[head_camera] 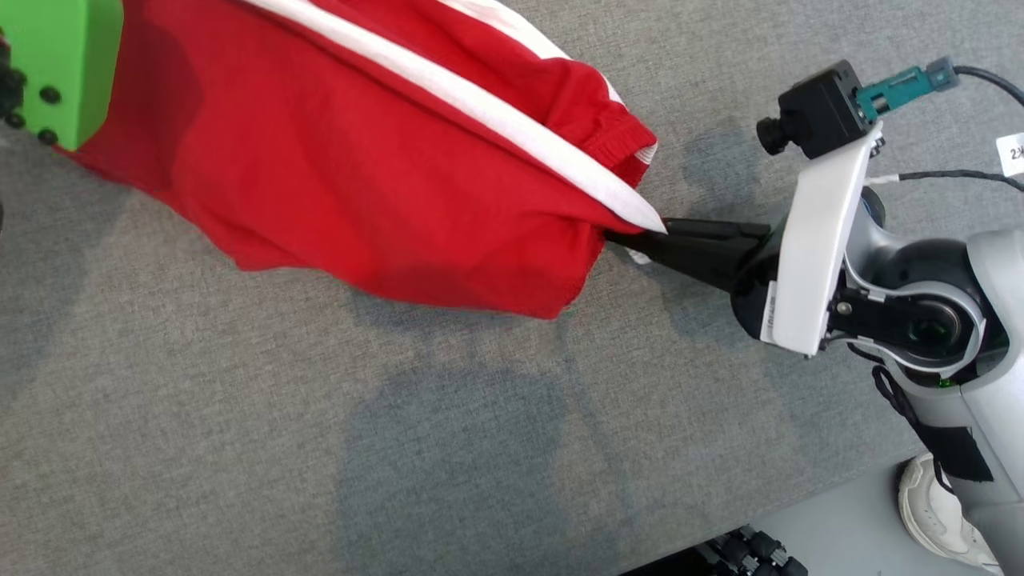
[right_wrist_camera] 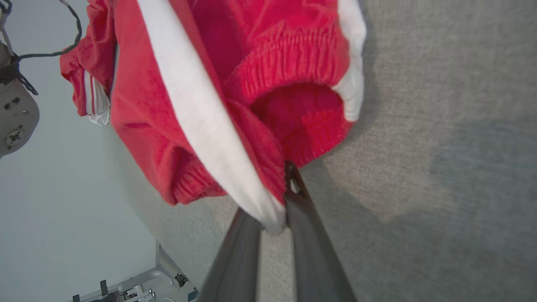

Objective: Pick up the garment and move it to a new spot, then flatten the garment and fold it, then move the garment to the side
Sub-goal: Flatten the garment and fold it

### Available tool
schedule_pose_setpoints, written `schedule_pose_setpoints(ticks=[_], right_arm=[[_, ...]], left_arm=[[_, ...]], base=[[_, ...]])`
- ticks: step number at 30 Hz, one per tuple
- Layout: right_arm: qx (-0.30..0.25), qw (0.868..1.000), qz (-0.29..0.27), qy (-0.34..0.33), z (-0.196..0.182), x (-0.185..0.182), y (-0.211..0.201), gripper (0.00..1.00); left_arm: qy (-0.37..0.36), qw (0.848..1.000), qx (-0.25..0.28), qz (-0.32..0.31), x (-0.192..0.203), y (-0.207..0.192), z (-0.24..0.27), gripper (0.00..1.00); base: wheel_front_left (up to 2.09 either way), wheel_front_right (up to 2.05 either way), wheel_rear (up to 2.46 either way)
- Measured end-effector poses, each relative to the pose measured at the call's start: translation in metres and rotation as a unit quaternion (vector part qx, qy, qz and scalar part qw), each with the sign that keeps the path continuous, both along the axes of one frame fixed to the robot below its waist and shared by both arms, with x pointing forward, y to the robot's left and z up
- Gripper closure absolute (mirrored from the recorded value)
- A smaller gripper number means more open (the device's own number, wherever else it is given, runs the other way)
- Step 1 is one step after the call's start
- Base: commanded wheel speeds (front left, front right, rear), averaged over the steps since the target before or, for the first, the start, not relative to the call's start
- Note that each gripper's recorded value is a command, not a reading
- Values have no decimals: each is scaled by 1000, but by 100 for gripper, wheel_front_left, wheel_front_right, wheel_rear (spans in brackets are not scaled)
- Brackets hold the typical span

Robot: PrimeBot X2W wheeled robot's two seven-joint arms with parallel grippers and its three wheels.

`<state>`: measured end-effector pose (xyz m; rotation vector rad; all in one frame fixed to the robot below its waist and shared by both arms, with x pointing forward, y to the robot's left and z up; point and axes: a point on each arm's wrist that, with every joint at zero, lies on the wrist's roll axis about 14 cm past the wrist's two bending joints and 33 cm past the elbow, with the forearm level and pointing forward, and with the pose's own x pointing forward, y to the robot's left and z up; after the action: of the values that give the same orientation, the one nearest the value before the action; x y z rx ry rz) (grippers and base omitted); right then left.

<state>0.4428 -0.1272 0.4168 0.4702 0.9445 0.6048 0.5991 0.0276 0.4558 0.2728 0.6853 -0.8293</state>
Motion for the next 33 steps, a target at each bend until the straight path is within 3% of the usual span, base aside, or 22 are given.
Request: schedule_pose_setpoints(ticks=[17,18,19,20,21,22,27,33], right_arm=[[-18,999,-38,23,-12,27,-21,100],[-22,999,-42,16,-11,30,-23,60],[-27,998,-48,6,-9,34,-25,2],[-32,998,-53,-6,-6,38,-26,2],[-38,998,-56,-15,-4,41,-28,0],[-47,997,-58,-18,-4,41,-30,0],[-74,994,-67,-34,0,40,-39,0],[-86,985,-126,-81,25,34,-70,0]], left_arm=[[40,998,39,14,35,-14,-46,100],[42,998,41,15,34,-13,-47,100],[42,998,43,15,34,-13,-47,87],[40,998,46,17,34,-12,-47,87],[36,998,47,20,35,-10,-46,56],[36,998,48,22,35,-9,-45,0],[51,997,52,24,21,-7,-48,0],[12,999,3,35,6,-8,-17,0]], base=[[0,0,0],[0,0,0],[0,0,0],[0,0,0],[0,0,0],[0,0,0],[0,0,0],[0,0,0]])
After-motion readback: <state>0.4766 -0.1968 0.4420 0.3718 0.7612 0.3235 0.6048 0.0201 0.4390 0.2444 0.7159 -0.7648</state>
